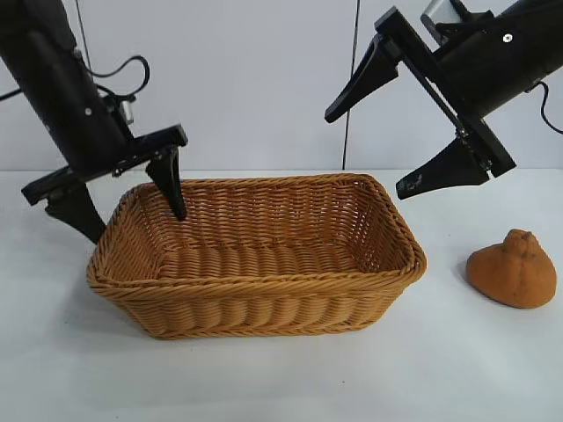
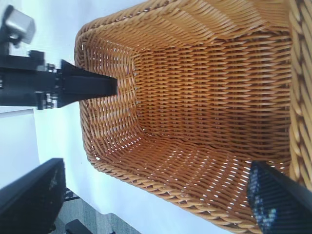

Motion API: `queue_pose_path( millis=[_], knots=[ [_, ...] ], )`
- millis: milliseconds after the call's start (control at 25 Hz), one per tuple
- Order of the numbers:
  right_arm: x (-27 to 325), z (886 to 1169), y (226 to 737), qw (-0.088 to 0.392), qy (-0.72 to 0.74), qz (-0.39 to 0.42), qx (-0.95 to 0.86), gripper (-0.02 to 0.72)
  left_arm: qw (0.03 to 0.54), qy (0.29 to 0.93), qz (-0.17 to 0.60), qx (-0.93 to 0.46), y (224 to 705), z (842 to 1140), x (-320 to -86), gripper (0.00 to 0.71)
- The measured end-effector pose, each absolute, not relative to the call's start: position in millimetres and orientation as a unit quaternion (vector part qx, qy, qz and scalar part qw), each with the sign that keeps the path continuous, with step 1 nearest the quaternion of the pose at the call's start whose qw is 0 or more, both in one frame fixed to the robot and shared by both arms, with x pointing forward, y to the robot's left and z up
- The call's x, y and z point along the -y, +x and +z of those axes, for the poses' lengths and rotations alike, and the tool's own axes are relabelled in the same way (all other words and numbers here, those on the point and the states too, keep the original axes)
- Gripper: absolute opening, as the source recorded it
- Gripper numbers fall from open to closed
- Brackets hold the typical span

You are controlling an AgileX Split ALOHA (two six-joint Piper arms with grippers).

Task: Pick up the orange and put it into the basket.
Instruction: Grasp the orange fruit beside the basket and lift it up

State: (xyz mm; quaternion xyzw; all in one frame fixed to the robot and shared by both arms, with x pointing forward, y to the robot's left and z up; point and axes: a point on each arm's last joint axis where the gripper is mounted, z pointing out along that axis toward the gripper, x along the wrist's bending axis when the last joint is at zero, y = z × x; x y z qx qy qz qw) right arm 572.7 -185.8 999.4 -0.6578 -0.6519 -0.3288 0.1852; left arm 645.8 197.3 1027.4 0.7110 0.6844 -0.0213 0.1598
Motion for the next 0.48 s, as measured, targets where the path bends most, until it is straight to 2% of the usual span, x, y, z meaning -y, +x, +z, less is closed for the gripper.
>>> queue_pose_path(
  millis=[160, 480],
  knots=[
    [186, 999, 573, 0.185, -0.658, -0.329, 0.652, 0.694, 0.143, 0.719, 0.039, -0.679, 644, 1057, -220, 0.613],
    [186, 999, 573, 0.185, -0.658, -0.329, 0.652, 0.694, 0.091, 0.711, 0.111, -0.688, 644, 1068, -265, 0.613]
  ],
)
